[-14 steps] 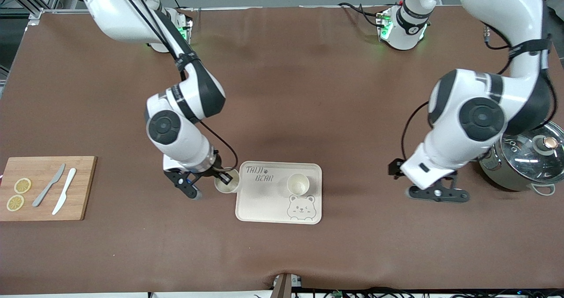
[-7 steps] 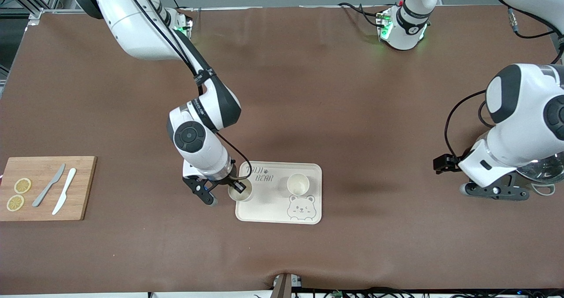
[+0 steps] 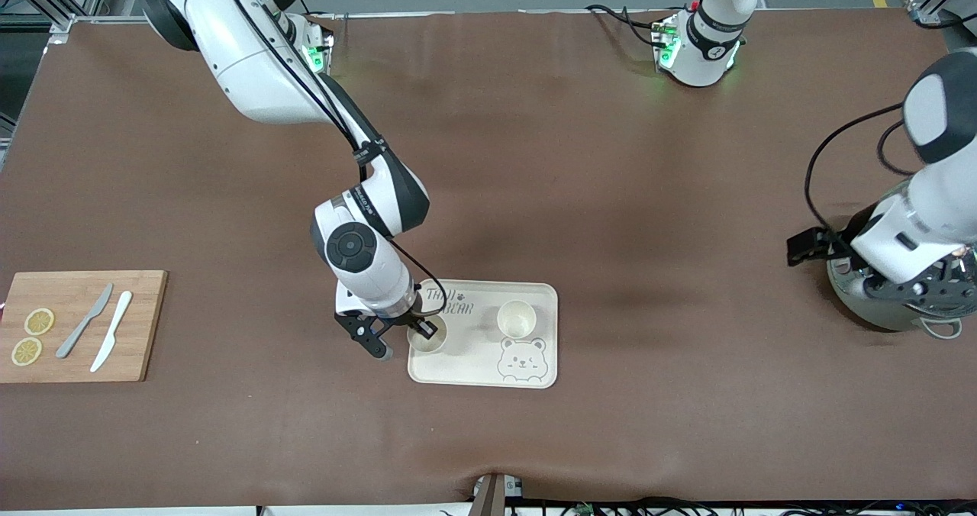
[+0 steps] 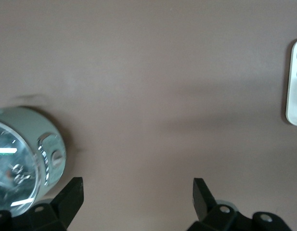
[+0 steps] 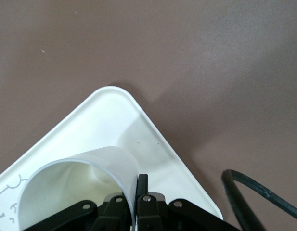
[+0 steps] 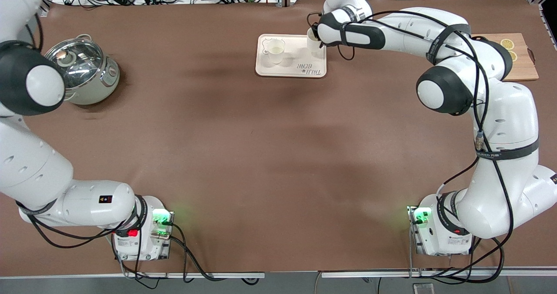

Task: Place white IKEA cup upright on tray with both arms
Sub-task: 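Lower the cup onto the tray with the right gripper while the left gripper retracts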

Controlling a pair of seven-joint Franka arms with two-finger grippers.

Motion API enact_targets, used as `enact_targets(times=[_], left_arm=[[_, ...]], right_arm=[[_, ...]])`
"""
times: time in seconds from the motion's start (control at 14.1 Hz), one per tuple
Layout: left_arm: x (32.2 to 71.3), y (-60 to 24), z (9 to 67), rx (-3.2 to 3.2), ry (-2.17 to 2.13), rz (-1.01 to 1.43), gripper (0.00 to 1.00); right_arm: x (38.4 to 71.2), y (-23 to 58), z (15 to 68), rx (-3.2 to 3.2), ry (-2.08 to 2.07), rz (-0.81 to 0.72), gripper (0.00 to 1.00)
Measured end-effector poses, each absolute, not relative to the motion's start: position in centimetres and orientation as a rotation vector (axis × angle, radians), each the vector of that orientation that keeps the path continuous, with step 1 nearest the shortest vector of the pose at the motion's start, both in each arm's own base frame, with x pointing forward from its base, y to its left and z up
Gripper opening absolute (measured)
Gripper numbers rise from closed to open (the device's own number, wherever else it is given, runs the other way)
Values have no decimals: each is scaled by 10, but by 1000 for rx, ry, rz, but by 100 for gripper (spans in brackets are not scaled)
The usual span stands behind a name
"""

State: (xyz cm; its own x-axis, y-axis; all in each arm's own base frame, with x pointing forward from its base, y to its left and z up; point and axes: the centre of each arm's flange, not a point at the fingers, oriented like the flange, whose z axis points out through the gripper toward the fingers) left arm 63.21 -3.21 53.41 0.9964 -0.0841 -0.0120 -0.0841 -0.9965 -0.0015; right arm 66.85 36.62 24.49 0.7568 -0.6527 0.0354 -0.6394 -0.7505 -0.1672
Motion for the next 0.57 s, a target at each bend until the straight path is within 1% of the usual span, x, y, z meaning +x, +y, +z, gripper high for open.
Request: enact_targets(times=[0.21,0.57], left_arm=[[614,-24,561,-3133,114,30,100],[598,-4,586,-3131,106,13,100]], right_arm=[[667,368,236,-2819,1032,-141,4],[664,373,222,-2822,1017,-147,4]])
